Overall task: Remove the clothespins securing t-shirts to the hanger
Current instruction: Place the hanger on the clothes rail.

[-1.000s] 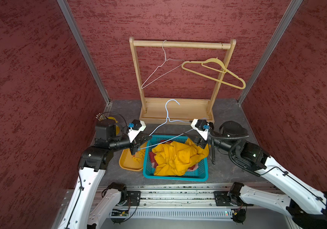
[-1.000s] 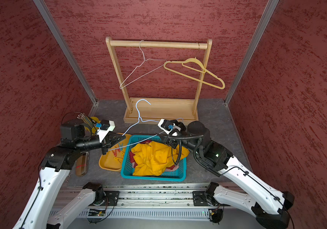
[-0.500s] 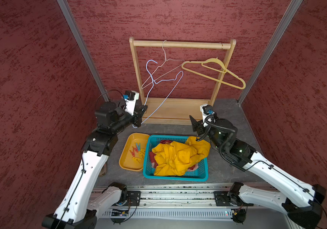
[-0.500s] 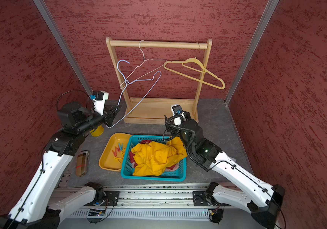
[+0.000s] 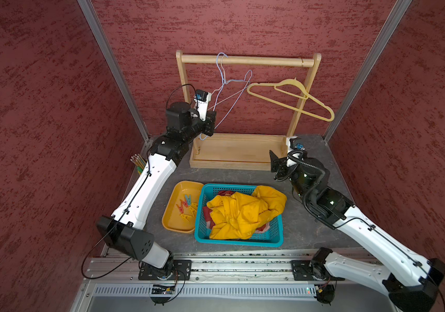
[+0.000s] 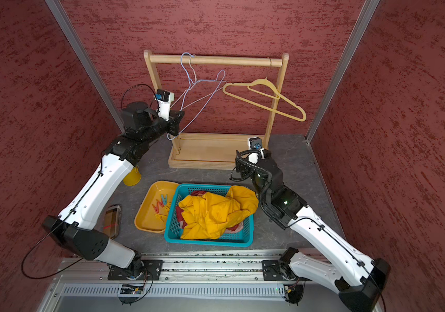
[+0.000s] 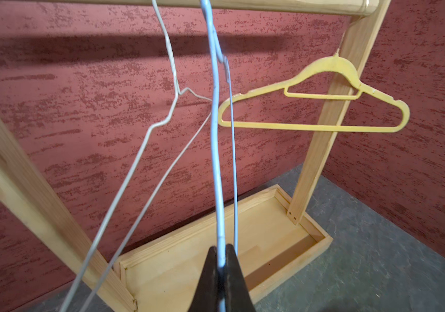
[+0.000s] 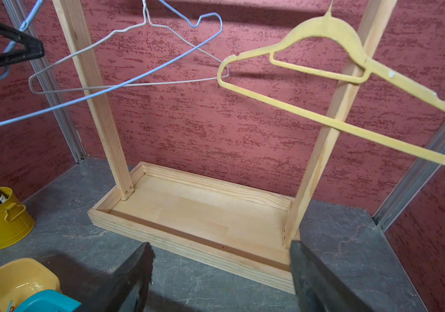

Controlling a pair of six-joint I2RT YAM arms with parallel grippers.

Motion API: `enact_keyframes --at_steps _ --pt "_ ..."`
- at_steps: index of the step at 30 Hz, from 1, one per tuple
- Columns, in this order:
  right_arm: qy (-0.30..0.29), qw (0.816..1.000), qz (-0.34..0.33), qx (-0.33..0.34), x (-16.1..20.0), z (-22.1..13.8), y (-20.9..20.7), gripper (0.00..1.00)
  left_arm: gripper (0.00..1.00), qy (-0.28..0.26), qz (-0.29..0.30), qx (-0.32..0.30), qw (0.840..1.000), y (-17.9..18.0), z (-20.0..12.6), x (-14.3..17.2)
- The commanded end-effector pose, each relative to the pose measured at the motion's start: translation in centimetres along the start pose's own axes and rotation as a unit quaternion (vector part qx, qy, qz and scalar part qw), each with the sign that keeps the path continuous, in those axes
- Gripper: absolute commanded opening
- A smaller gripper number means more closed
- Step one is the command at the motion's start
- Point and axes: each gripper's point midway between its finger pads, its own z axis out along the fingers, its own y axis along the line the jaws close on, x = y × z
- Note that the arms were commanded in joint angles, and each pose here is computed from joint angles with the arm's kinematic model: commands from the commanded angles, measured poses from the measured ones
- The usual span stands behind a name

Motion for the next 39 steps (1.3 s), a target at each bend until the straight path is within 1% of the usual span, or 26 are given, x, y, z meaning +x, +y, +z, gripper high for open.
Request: enact_keyframes --at_steps 1,3,7,11,15,20,24,28,30,32,33,34,35,36,39 --pt "-0.015 0.999 0.023 0.02 -0.5 0.0 -1.3 0.81 0.0 -0.024 0.022 -0.025 0.999 1.4 1.1 -2.0" --pt "-0.017 0.999 0.027 0.038 -0.5 0.0 -2.2 0.82 0.0 -0.019 0.027 -0.017 0.999 1.5 2.1 -2.1" --pt "-0.029 0.998 0.033 0.036 0.0 0.2 -3.1 0.82 0.0 -0.02 0.028 -0.003 0.999 1.3 3.6 -1.7" --pt "-0.02 0.998 0.029 0.049 0.5 0.6 -3.9 0.82 0.0 -0.017 0.019 -0.005 1.0 2.4 5.2 -1.3" --pt "-0.03 0.997 0.04 0.06 0.7 -0.1 -4.6 0.83 0.0 -0.009 0.024 0.001 1.0 2.9 6.8 -1.2" --pt "-0.035 0.995 0.053 0.072 1.6 -0.8 -5.4 0.83 0.0 -0.002 0.036 0.005 0.999 2.9 7.8 -1.0" --pt "-0.033 0.995 0.05 0.081 2.2 -0.9 -5.8 0.87 0.0 0.021 0.048 0.014 0.999 2.6 8.4 0.4" --pt "-0.042 0.994 0.044 0.093 2.0 -1.5 -6.4 0.88 0.01 0.046 0.064 0.009 0.997 2.4 8.3 1.7" --pt "-0.047 0.993 0.042 0.096 1.8 -1.7 -6.6 0.88 0.08 0.052 0.07 0.007 0.996 2.2 8.0 2.1" --pt "-0.046 0.993 0.037 0.1 1.9 -1.8 -6.8 0.88 0.23 0.05 0.074 0.005 0.996 2.1 7.4 2.2" --pt "-0.044 0.993 0.035 0.102 2.0 -1.7 -6.8 0.89 0.28 0.048 0.074 0.006 0.996 2.0 7.2 2.2" --pt "-0.043 0.993 0.033 0.107 2.1 -1.7 -7.0 0.92 0.36 0.045 0.076 0.008 0.996 1.8 6.8 2.0" --pt "-0.042 0.992 0.032 0.113 2.3 -1.7 -7.2 0.97 0.4 0.041 0.077 0.009 0.996 1.7 6.4 1.8" --pt "-0.041 0.991 0.03 0.12 2.4 -1.7 -7.4 0.99 0.41 0.038 0.08 0.013 0.996 1.5 6.0 1.5" --pt "-0.043 0.989 0.027 0.141 2.9 -1.7 -8.2 0.99 0.46 0.028 0.083 0.024 0.996 0.8 4.4 0.4"
